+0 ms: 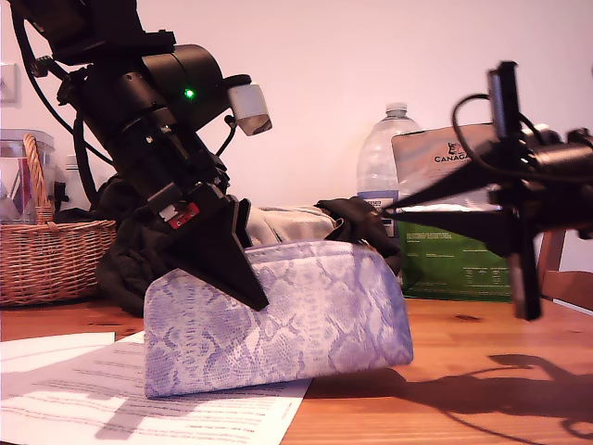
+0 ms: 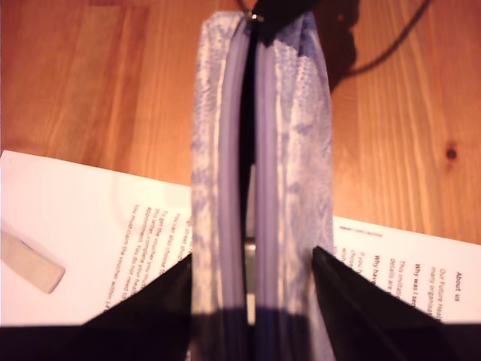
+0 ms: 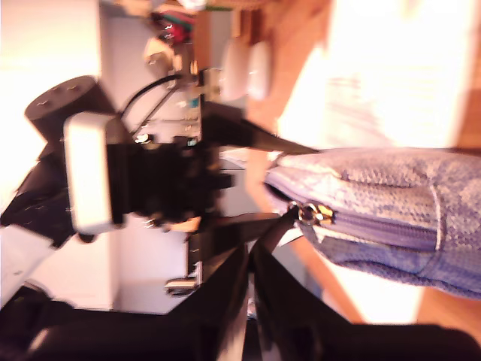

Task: Open the zipper in the zip bag in front of you

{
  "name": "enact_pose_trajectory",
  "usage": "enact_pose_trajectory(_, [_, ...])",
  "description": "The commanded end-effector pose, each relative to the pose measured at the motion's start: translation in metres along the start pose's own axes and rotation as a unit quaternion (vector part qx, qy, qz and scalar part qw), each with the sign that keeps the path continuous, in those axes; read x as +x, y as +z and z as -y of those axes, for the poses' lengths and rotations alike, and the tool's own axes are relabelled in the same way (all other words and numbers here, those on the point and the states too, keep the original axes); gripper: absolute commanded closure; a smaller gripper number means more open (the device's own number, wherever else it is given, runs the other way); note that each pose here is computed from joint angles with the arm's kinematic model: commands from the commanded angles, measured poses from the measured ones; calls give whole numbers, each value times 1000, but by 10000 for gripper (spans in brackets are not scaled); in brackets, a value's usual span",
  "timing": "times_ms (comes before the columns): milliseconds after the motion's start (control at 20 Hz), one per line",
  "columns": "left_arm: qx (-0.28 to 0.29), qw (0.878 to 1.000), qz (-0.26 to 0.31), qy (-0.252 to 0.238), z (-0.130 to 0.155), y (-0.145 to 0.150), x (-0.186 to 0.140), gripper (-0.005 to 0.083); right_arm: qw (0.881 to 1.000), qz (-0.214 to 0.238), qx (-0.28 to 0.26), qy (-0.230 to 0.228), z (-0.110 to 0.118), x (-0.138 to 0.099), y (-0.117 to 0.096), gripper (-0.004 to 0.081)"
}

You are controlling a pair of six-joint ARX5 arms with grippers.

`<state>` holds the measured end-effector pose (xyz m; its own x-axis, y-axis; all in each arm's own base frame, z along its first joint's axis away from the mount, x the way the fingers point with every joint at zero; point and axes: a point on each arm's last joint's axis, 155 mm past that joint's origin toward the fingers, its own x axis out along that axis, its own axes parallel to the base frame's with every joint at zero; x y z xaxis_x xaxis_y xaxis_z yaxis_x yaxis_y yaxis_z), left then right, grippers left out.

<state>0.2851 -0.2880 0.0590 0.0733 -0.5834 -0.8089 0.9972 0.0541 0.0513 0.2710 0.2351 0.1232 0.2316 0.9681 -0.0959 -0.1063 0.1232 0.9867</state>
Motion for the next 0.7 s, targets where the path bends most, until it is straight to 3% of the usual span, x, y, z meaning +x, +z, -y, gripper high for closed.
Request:
enact_pose_trajectory(0, [3,1000,-2,-5,3,-1,3,364,1000,-5,-17,9,-10,10,3,781])
enact_pose_trajectory(100, [6,1000,-1,-7,6,1,4,368,1000,-7,-20,11,-16,19,3,781])
enact_pose_trajectory(200, [12,1000,-1,-11,10,4,6,431,1000,-12,-21,10,-21,28,3,781])
enact_pose_trajectory(450, [28,999,1,-21,21,13,11,756,1000,-19,-13,-3,-22,43,1,781])
enact_pose_trajectory(600, [29,999,-1,-23,23,13,11,789,999,-31,-28,-1,-22,45,-5,777])
enact_pose_trajectory(650, [28,999,-2,-22,22,12,11,789,999,-36,-35,1,-23,45,-7,739])
